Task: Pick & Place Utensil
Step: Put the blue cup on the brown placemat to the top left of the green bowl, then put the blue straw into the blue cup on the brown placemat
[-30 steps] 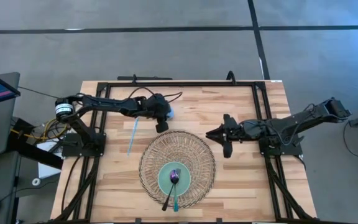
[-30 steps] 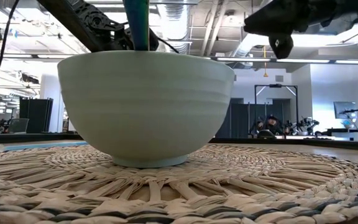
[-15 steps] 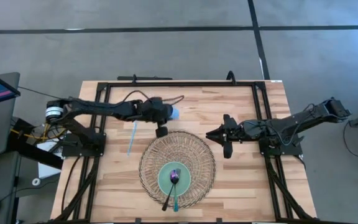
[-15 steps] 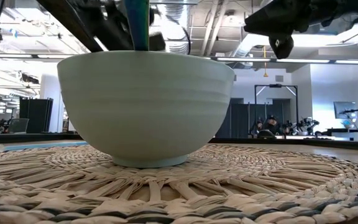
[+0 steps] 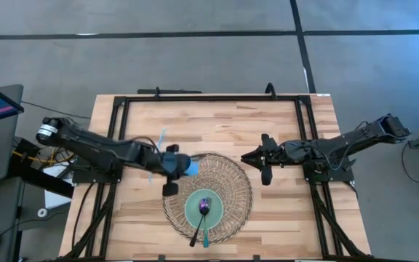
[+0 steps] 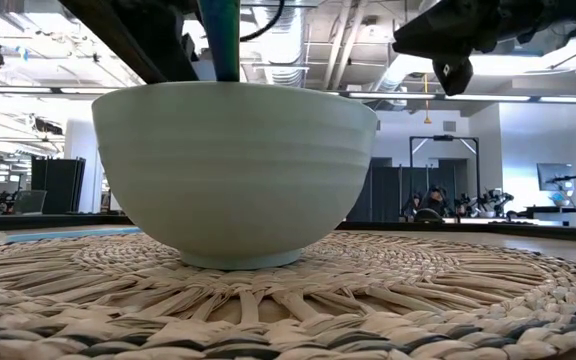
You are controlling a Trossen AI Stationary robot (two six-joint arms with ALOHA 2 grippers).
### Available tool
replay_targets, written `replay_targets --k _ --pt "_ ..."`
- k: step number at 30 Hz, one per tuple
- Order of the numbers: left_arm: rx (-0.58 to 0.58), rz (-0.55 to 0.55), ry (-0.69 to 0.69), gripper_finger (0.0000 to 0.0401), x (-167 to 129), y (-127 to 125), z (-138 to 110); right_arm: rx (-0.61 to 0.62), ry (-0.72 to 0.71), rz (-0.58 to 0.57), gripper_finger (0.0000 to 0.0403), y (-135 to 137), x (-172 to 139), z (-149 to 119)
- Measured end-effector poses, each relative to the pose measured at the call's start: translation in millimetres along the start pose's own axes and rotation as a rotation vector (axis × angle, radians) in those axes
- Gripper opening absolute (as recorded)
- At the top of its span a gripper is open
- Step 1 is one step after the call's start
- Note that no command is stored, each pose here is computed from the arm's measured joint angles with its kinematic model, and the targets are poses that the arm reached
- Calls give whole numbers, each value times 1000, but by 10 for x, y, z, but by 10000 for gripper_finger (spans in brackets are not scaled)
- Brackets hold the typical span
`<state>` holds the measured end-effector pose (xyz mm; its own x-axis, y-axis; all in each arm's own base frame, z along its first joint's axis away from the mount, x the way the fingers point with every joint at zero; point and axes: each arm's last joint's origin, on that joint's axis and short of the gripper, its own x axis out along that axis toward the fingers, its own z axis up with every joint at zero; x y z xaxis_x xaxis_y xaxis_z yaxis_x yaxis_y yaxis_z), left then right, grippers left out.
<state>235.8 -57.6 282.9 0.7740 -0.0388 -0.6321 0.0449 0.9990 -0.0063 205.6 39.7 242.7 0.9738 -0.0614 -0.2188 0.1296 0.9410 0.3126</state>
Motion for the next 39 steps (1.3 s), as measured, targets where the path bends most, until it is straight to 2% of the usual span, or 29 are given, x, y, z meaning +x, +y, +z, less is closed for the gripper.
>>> replay_targets --k 5,12,21,27,33,39 --pt "43 25 70 16 199 -142 -76 1 0 0 56 0 0 -1" --pt "25 59 163 20 463 -121 -161 -8 31 -13 56 -13 0 -31" --pt "-20 88 177 73 529 -28 -165 -11 37 -15 56 -16 0 -37" --pt "-31 69 97 106 378 -34 -82 -17 50 -21 56 -22 -1 -49" --pt "-53 54 -37 120 25 1 30 -17 50 -21 56 -22 -1 -50" --pt "-112 177 -170 117 -374 104 70 -16 51 -21 56 -22 -1 -50"
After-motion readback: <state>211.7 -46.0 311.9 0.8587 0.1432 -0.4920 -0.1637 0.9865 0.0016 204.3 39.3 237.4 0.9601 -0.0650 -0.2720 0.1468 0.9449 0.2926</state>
